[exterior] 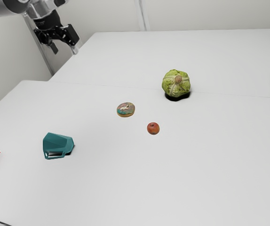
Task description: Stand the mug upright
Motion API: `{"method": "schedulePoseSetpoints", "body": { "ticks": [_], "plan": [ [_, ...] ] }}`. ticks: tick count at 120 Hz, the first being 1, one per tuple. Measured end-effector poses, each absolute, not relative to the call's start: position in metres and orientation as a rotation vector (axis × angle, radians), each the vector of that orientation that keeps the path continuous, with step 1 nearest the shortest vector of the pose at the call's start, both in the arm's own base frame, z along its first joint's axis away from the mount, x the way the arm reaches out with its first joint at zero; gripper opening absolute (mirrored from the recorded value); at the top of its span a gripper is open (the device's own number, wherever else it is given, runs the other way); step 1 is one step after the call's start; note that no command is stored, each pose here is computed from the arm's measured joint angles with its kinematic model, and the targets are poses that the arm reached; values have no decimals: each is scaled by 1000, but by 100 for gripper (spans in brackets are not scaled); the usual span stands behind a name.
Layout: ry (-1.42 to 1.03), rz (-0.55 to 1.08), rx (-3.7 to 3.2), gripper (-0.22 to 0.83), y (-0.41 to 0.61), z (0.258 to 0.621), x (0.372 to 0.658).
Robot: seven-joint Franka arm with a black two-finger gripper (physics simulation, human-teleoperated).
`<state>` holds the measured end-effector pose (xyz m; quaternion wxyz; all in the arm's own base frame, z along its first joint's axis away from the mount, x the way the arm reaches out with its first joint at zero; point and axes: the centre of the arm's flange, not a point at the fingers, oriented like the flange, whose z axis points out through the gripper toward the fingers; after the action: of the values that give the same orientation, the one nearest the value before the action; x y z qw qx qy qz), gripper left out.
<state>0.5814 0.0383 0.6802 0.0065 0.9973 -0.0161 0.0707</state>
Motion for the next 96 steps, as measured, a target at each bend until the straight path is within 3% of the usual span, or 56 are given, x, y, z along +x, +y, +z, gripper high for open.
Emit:
{"method": "schedulePoseSetpoints", "body": {
  "ticks": [13, 36, 48, 70, 96],
  "plan": [
    [-86, 209, 3118, 60, 29, 687, 571],
    [-60, 63, 3013, 60, 58, 656, 536],
    [107, -20, 2884, 59, 143, 609, 519],
    [507, -63, 2562, 60, 352, 479, 454],
    [391, -15, 2381, 60, 353, 391, 457]
  ]
}}
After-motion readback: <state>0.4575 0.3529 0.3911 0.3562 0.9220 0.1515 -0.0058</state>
